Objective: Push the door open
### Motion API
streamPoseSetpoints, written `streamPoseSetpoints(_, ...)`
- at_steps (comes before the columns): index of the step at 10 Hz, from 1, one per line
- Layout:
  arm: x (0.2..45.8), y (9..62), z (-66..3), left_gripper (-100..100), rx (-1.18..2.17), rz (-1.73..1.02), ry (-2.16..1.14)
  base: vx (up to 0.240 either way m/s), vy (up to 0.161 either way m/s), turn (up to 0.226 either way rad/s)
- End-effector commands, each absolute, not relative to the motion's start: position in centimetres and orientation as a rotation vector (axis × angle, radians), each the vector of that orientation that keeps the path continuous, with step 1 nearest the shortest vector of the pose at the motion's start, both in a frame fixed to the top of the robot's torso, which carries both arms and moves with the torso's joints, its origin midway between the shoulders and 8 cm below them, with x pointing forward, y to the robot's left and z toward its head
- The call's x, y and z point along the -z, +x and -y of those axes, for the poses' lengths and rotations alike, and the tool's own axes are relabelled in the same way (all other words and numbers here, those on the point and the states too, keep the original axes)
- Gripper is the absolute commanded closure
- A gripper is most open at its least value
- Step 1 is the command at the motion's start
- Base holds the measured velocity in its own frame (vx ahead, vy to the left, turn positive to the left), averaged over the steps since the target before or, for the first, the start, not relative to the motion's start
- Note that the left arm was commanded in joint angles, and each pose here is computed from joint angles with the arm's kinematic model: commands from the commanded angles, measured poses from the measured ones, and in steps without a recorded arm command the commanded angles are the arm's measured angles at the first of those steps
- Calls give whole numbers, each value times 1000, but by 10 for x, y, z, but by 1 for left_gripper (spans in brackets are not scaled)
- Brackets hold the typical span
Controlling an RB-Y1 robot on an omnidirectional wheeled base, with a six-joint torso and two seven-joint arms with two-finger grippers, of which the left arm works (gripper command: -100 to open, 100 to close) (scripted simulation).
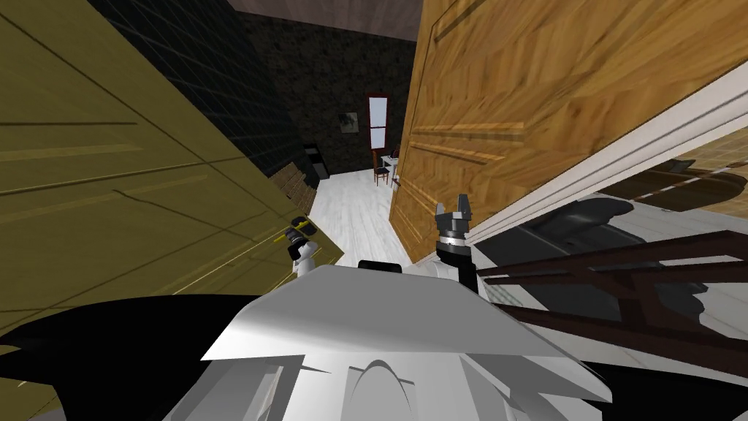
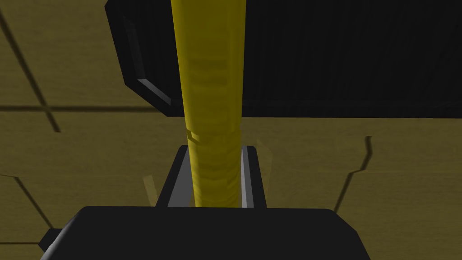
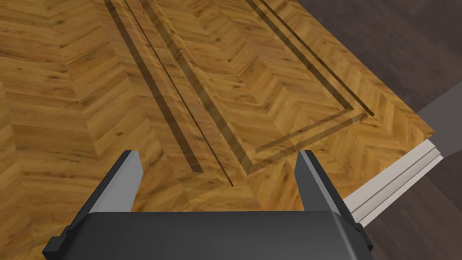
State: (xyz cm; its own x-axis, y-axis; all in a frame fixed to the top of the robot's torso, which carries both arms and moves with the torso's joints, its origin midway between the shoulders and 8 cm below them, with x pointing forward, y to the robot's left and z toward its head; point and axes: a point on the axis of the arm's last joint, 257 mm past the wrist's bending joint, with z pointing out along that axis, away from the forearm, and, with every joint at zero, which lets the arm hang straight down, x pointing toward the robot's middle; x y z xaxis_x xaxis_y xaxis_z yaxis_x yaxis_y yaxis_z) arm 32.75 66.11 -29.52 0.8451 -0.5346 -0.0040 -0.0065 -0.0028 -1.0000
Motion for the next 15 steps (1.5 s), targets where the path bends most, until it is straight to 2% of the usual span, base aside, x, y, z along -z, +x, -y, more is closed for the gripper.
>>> streamPoseSetpoints(1, 288, 320, -669, 100, 420, -425, -1518, 172, 106, 39)
streamPoseSetpoints(7, 292, 277, -689, 100, 345, -346, -1542, 191, 77, 41)
streamPoseSetpoints(9, 289, 264, -698, 100, 323, -327, -1540, 87, 49, 30)
streamPoseSetpoints(15, 285, 222, -717, 100, 251, -254, -1542, 160, 107, 29)
